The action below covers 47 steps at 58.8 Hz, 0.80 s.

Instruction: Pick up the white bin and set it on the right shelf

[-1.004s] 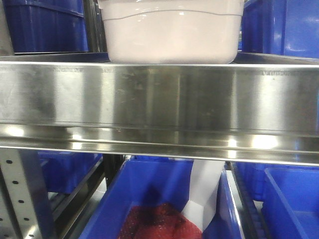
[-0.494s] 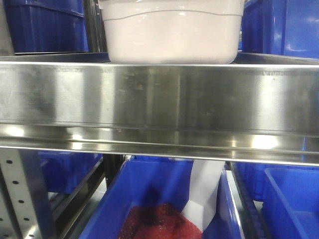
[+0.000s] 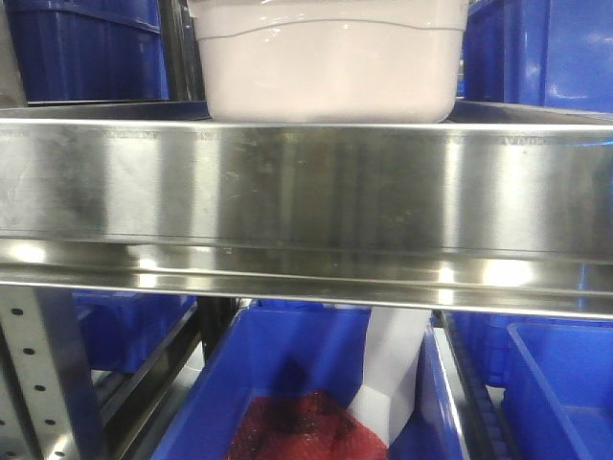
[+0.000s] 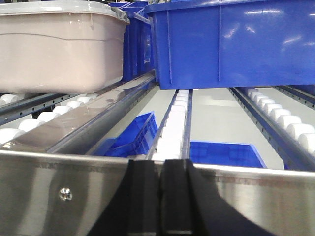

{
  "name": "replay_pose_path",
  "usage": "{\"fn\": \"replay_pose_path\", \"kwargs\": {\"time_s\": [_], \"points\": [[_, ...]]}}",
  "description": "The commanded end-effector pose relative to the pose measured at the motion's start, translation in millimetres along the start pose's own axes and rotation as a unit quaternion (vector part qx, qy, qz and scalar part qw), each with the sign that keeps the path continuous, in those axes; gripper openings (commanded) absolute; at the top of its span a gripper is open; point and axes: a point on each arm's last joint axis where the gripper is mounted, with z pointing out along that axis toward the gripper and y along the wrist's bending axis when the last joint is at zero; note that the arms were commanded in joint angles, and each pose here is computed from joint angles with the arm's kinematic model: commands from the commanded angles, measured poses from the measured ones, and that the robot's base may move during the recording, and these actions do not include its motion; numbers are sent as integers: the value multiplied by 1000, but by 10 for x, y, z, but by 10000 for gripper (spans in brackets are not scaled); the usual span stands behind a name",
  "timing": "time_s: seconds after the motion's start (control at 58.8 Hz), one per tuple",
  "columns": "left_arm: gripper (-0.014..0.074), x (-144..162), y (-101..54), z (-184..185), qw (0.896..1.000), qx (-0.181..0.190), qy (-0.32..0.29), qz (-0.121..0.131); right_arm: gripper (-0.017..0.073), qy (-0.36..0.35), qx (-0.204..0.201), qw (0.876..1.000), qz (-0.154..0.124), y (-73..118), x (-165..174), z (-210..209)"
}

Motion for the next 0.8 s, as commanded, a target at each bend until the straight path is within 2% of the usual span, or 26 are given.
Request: {"fn": "replay_pose_path", "kwargs": {"time_s": [0.0,0.783], "points": [[-118,-52,17,-8,999,-10,-42,-8,69,-59,-1,998,3,1,-107,-22],[-118,-52,17,-8,999,-10,-42,-8,69,-59,-1,998,3,1,-107,-22]]}}
